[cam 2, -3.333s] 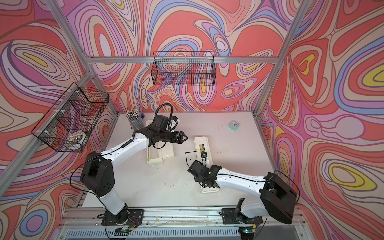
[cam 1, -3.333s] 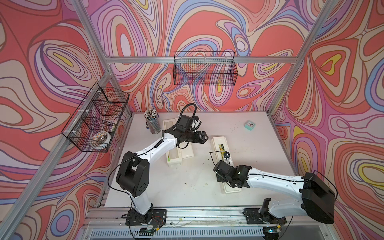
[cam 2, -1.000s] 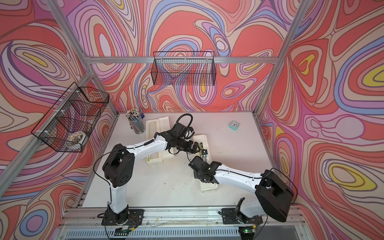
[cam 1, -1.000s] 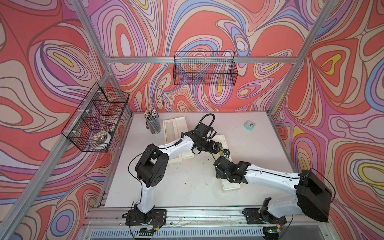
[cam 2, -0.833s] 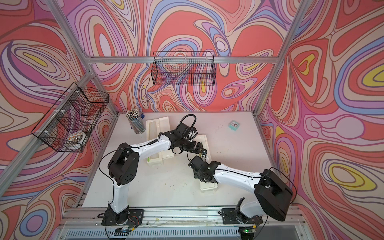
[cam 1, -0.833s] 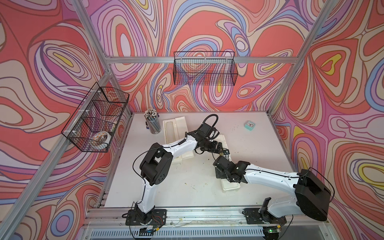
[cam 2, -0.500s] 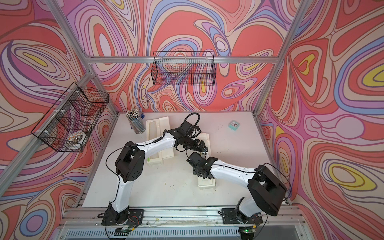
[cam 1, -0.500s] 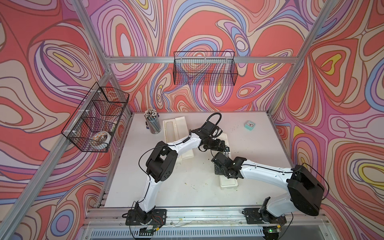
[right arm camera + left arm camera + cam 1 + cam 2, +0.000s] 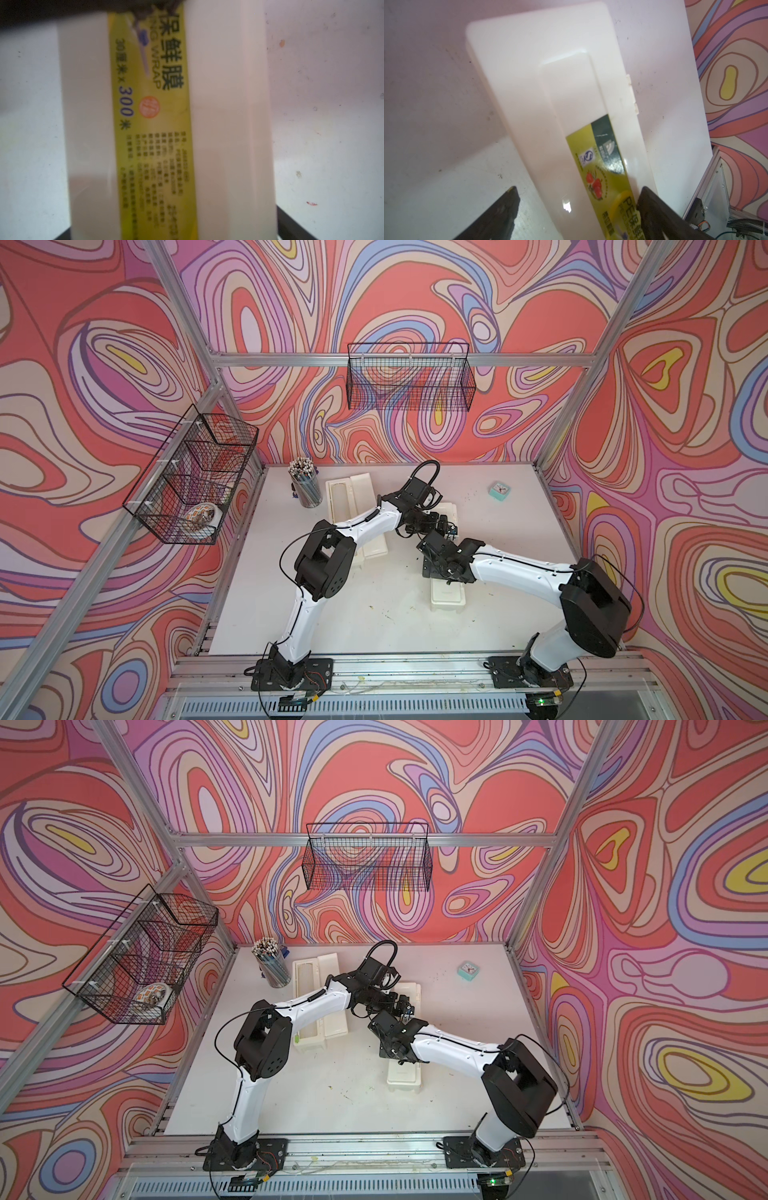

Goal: Put plastic wrap rolls into dispensers
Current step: Close the lid on the plastic wrap cutting box.

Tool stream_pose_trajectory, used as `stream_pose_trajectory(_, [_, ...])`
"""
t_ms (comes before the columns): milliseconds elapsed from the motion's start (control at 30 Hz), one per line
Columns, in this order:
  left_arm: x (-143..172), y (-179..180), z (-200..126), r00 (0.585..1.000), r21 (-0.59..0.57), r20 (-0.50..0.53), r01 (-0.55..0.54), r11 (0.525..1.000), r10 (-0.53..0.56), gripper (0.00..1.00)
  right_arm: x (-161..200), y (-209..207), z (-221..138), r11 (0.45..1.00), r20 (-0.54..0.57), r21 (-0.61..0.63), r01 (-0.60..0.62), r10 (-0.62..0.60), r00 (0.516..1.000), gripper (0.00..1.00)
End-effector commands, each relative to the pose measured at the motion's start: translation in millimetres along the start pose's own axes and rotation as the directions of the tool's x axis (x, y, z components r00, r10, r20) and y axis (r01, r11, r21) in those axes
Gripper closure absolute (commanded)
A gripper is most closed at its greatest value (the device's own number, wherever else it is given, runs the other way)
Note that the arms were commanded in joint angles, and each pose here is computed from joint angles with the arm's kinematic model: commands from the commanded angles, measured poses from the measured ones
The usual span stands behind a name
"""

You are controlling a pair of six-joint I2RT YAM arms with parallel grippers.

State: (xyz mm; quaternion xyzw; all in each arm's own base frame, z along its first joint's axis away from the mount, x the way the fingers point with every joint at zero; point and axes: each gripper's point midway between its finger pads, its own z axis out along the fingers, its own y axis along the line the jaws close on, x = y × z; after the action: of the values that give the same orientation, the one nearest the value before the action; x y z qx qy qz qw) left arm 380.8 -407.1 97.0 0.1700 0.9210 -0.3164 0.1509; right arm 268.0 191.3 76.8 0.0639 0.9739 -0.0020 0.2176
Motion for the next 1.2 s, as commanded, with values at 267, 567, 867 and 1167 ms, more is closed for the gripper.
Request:
stream_pose_trajectory(267, [41, -2, 25, 0.993, -0.012, -0.114, 0.023, 1.000, -0.024, 0.15, -5, 11, -11, 0.990, -0.041, -0.134, 0.039, -0.045, 0.998, 0.02])
stream_pose_trajectory(567, [54, 8, 28, 0.989, -0.033, -0.142, 0.036, 0.999, -0.040, 0.16, -24, 14, -41, 0.975, 0.052, -0.201, 0.094, -0.085, 0.995, 0.02])
stream_pose_trajectory(867, [55, 12, 28, 0.989, -0.052, -0.143, 0.029, 0.998, -0.037, 0.17, 2, -1, -53, 0.961, 0.002, -0.259, 0.098, -0.101, 0.995, 0.02])
stream_pose_trajectory(1167, [51, 12, 28, 0.991, -0.055, -0.129, 0.017, 0.998, -0.024, 0.16, 39, -19, -43, 0.948, -0.055, -0.318, 0.028, -0.048, 0.997, 0.05])
